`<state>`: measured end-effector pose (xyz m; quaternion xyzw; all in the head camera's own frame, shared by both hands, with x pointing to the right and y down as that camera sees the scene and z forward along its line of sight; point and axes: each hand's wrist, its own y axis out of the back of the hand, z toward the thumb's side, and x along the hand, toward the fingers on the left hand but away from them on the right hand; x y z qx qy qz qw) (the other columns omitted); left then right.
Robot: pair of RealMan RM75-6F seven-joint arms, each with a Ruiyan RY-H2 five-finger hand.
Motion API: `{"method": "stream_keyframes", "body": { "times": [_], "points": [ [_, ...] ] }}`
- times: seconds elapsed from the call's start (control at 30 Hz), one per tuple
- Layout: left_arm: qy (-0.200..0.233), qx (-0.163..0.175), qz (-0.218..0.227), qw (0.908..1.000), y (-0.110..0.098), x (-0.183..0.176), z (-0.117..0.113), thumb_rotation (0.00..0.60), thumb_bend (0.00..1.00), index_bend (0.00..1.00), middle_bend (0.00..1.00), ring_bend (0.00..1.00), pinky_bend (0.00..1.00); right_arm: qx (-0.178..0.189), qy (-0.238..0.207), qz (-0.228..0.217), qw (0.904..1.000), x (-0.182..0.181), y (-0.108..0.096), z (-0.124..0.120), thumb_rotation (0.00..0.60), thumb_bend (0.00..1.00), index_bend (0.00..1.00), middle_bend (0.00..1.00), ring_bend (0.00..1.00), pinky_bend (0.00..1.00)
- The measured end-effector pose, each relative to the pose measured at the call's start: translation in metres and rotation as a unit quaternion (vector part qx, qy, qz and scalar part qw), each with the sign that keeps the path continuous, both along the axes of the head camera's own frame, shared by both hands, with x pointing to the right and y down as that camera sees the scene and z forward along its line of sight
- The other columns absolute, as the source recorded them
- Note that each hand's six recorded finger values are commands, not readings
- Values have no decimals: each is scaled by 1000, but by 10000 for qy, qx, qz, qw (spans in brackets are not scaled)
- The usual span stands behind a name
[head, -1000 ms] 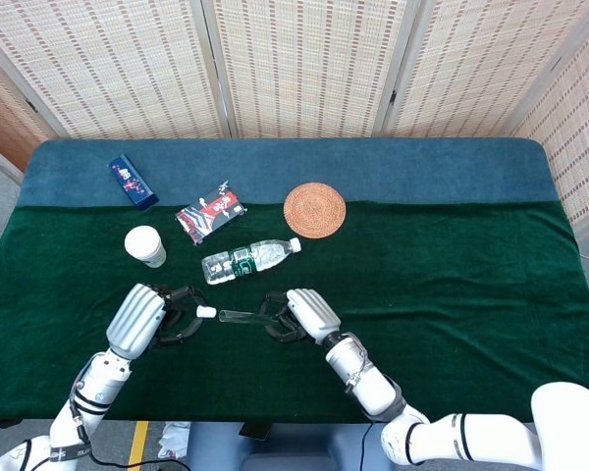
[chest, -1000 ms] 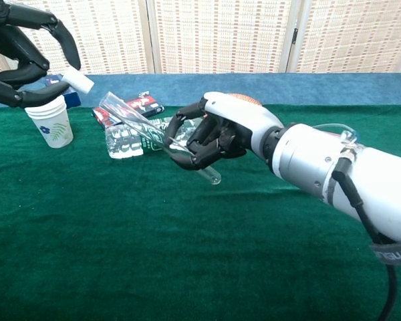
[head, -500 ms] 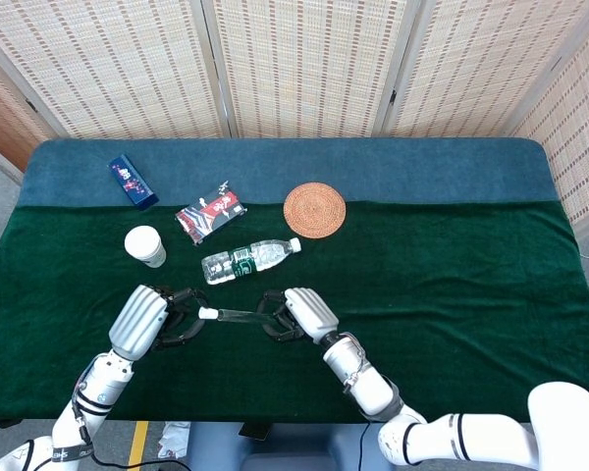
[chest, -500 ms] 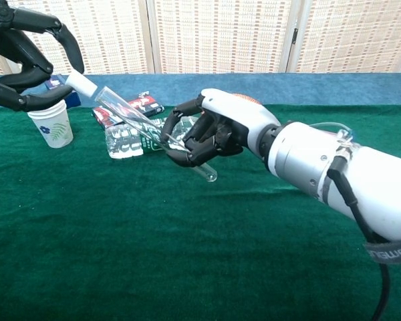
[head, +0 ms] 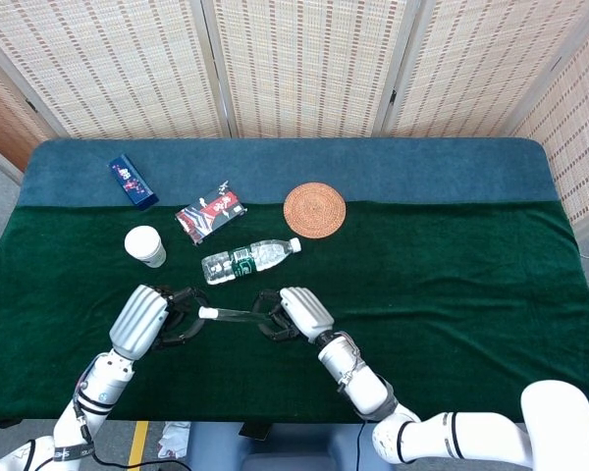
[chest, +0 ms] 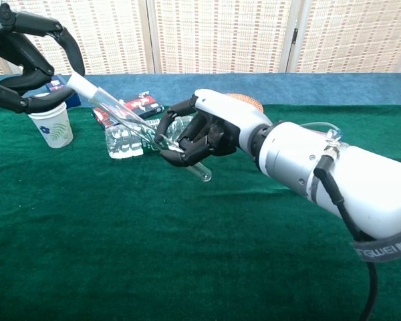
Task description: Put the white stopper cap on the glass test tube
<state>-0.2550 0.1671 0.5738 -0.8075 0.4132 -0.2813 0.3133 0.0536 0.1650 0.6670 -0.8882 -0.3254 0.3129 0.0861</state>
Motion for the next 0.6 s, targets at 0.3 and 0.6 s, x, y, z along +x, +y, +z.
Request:
{"method": "stream_keyframes", "body": {
  "times": [0.3,0.6],
  "points": [
    [22,-37,11,10000,1,3,3,600,448,593,992,868,792,-24,-49,1,10000,-6,1,0,600,441,821,945,1000,1000],
    [18,-70,37,10000,1,5,6,600,449,593,992,868,792,-24,-91,9,10000,-11,2,-1,600,442,823,945,1000,1000]
  ]
}}
